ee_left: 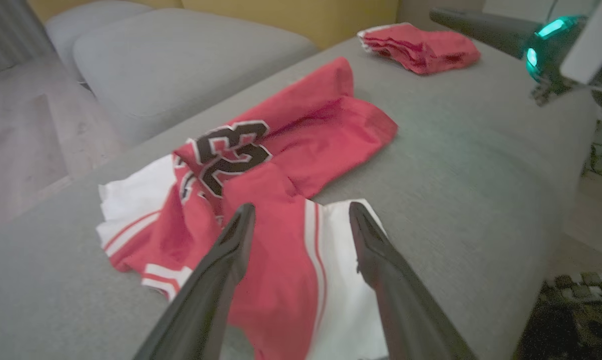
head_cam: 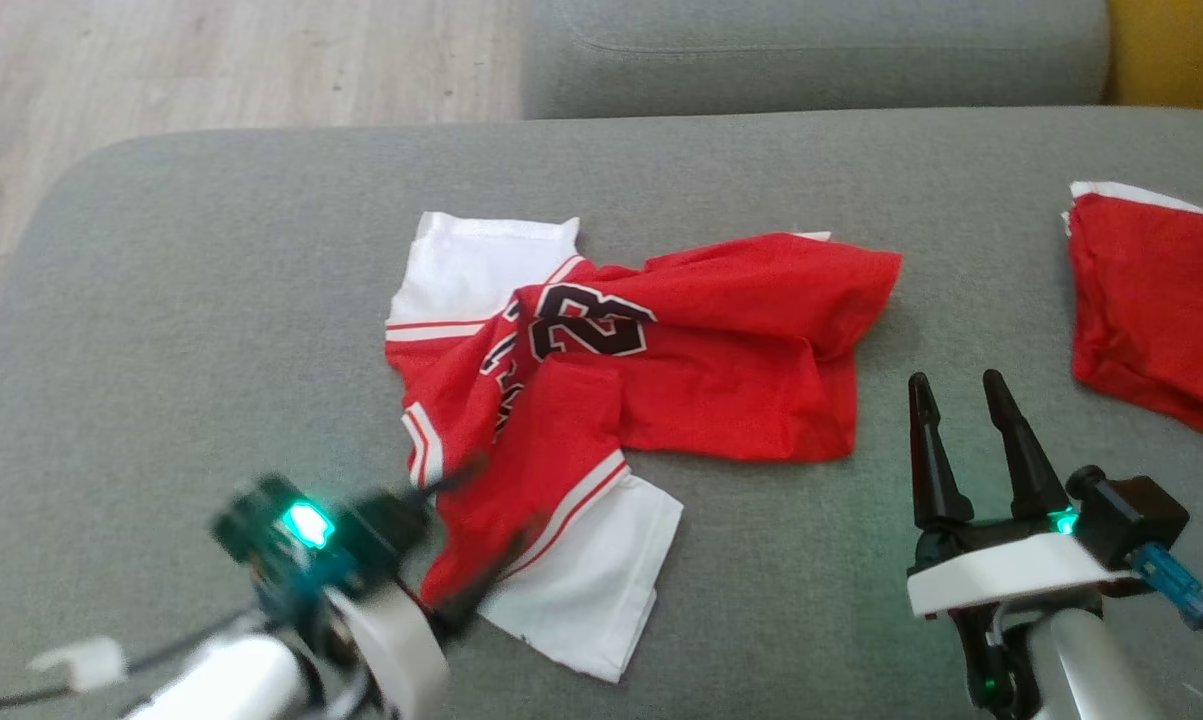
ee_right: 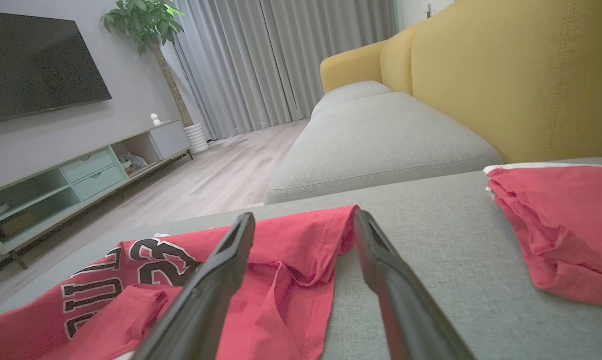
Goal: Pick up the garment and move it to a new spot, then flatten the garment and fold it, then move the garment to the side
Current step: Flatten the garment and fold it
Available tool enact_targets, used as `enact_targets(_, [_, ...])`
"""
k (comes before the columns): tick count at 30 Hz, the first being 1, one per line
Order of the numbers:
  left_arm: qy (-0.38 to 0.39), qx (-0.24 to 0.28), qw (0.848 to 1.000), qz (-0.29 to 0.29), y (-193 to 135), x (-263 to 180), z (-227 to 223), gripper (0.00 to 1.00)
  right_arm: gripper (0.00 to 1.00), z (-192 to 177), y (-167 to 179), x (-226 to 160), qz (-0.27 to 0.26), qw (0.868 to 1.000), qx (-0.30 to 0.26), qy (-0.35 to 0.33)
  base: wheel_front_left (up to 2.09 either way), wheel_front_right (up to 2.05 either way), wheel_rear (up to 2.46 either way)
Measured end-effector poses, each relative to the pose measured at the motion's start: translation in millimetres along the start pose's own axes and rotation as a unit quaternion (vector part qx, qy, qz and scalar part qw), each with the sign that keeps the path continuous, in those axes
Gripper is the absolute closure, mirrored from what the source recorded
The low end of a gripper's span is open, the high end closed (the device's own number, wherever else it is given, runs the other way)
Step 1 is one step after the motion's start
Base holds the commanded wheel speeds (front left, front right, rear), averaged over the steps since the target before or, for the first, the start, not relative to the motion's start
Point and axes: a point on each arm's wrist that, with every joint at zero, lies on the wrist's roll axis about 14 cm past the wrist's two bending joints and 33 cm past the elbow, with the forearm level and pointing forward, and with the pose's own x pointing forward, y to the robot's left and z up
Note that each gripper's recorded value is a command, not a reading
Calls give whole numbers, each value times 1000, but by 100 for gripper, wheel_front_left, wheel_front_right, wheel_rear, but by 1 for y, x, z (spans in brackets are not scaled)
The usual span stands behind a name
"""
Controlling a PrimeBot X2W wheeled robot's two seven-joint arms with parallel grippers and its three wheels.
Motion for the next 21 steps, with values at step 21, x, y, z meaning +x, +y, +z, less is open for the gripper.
enact_targets(21, [40, -94, 982, 161, 185, 92, -2, 0, 0, 1, -49, 13, -61, 998, -12, -3, 0, 0, 0])
